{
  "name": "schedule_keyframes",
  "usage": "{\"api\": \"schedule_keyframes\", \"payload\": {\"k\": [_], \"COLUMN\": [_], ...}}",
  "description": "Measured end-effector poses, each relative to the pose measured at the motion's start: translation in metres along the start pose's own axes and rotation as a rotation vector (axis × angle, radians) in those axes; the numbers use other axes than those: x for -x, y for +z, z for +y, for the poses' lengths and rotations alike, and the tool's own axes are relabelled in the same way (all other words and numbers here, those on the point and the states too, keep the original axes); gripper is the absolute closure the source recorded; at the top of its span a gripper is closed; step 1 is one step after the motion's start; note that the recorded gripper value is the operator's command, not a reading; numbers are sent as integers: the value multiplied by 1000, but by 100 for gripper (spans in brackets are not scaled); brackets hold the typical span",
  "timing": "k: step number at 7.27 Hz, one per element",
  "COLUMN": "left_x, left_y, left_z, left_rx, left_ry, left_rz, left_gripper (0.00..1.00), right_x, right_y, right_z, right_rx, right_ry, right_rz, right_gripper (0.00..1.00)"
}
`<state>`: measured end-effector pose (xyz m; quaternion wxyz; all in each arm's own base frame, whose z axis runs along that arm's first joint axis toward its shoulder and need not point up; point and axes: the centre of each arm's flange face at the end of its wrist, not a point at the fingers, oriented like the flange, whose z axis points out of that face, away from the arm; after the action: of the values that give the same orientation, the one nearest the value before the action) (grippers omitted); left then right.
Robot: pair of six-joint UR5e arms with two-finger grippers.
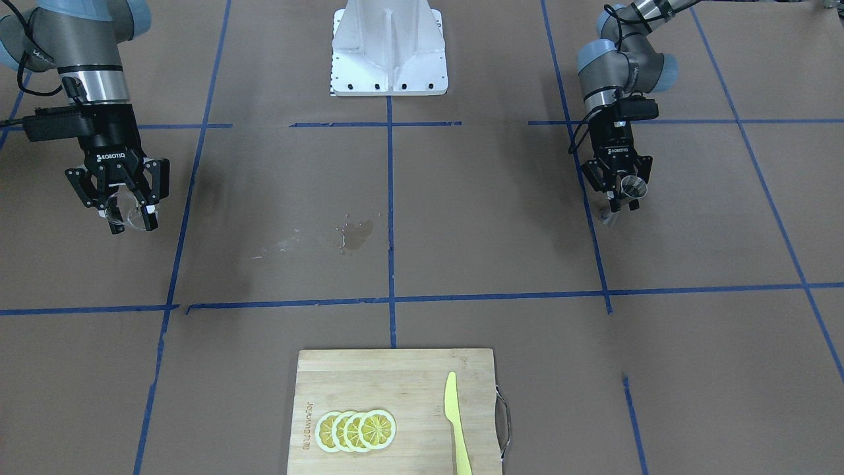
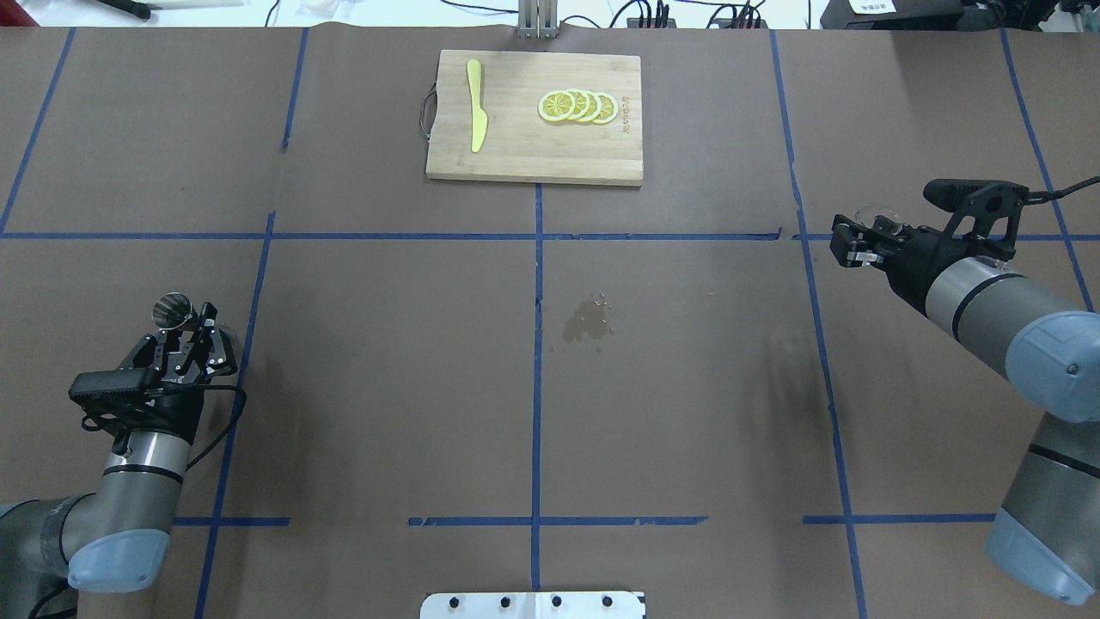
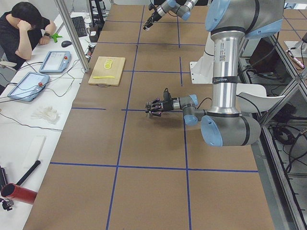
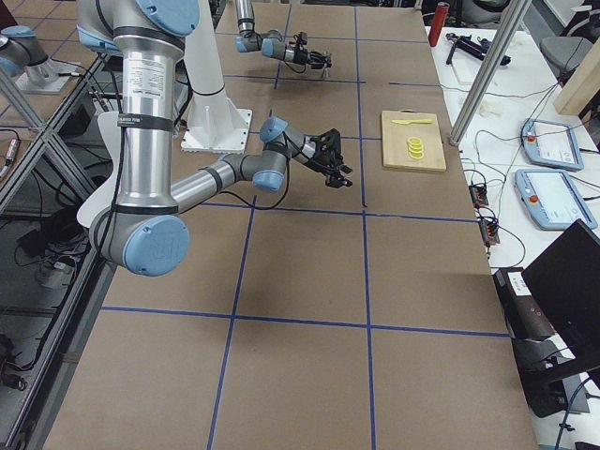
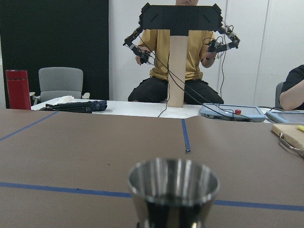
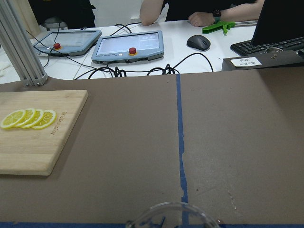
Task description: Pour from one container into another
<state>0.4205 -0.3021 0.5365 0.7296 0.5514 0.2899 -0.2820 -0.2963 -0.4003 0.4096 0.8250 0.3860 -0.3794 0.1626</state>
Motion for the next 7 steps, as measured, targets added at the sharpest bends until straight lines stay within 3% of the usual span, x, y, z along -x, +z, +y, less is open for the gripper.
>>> {"api": "schedule_keyframes", "payload": {"k": [1, 2, 4, 7], "left_x": [-1, -1, -3, 9], "left_y": [0, 0, -2, -15], "left_z": [-1, -1, -4, -26], "left_rx": [2, 9, 41, 158], "left_ry": [3, 12, 29, 67], "left_rz": [1, 3, 11, 41], "left_gripper": [22, 1, 0, 0], "right_x": [-1, -2, 1, 1], "right_y": [0, 0, -1, -5], "right_z": [1, 4, 22, 47], "right_rx": [-3, -10, -33, -65], "right_ry": [-2, -6, -25, -60], "right_rz": [4, 11, 26, 49], "right_gripper": [100, 100, 100, 100]}}
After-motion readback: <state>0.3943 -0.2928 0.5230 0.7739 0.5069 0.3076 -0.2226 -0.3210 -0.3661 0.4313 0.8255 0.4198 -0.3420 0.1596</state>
